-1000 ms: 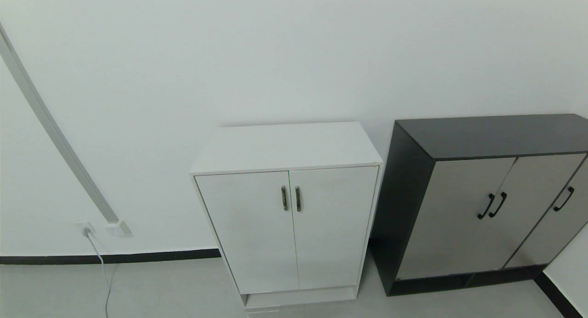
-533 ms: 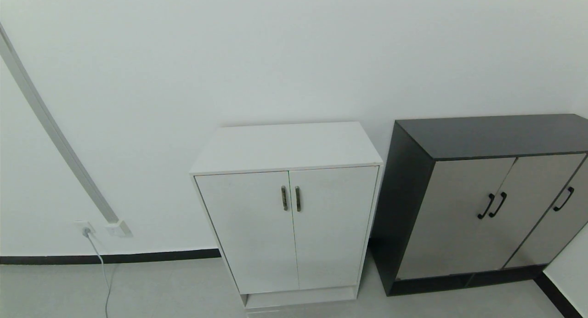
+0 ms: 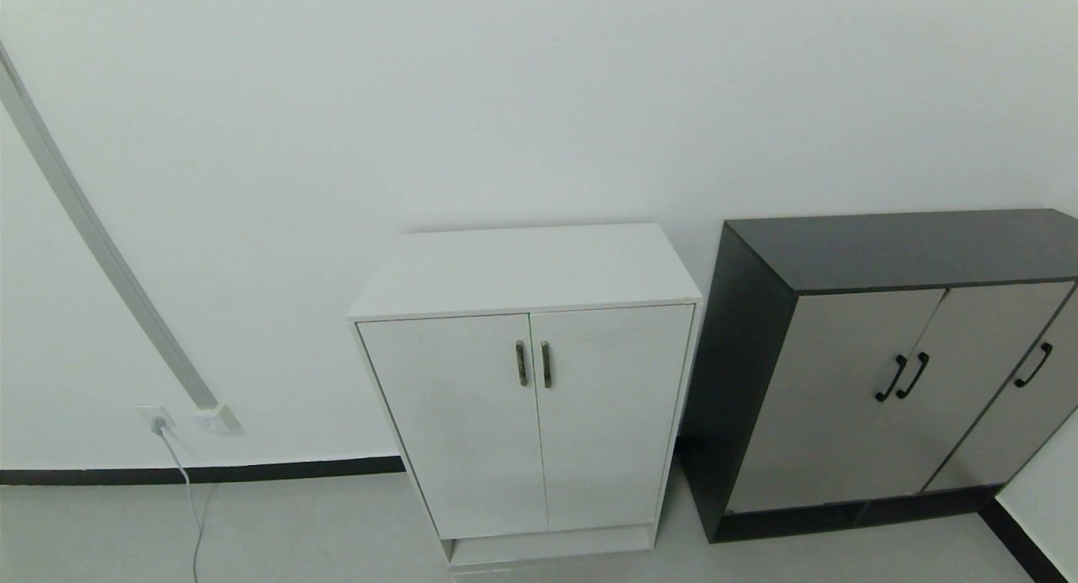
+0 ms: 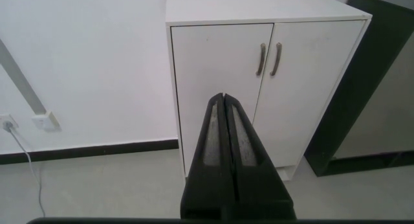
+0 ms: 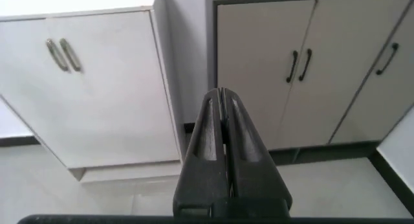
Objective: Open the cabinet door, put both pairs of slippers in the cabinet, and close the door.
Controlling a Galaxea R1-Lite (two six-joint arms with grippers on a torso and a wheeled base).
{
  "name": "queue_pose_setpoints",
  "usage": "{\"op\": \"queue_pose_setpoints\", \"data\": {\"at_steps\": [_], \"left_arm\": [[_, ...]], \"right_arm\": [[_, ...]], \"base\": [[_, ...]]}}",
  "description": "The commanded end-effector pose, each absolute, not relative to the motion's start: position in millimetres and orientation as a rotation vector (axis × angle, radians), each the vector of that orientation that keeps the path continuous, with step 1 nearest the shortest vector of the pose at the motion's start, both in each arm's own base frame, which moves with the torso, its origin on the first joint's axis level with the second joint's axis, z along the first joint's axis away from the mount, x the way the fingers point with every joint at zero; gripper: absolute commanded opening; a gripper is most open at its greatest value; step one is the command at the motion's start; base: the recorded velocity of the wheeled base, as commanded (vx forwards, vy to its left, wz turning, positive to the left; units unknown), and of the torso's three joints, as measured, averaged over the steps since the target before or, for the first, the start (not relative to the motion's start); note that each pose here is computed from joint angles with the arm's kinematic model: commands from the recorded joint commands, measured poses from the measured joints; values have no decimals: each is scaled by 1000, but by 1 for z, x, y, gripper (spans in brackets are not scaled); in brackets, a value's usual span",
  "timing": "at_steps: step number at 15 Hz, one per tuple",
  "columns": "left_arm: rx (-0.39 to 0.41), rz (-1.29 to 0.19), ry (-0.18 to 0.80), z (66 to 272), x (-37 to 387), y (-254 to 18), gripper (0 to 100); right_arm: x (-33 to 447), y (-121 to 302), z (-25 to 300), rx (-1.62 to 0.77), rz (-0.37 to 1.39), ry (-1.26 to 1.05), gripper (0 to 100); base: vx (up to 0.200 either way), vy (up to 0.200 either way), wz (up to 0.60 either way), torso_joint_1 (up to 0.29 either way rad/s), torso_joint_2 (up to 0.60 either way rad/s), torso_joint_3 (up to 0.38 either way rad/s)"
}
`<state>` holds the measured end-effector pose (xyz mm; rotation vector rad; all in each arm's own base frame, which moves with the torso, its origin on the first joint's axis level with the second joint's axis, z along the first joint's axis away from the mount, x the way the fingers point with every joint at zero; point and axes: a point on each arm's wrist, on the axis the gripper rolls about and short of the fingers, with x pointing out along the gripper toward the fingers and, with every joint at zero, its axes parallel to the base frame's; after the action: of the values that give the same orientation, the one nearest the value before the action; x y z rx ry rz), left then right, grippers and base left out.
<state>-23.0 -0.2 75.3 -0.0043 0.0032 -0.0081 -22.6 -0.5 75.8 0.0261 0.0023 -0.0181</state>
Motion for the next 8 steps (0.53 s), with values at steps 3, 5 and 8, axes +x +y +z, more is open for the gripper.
{"op": "queue_pose_setpoints", "data": {"at_steps": [3, 5, 8], "left_arm": [[-3, -8, 5, 75, -23, 0, 0], [-5, -8, 5, 75, -23, 0, 0], [-3, -8, 5, 75, -23, 0, 0]], "right_arm": [[-23, -2, 76, 88, -83, -7, 0], [-23, -2, 76, 86, -83, -8, 0], [-23, -2, 76, 80, -81, -8, 0]], "base": [[0, 0, 0, 0, 0, 0], [0, 0, 0, 0, 0, 0], [0, 0, 0, 0, 0, 0]]}}
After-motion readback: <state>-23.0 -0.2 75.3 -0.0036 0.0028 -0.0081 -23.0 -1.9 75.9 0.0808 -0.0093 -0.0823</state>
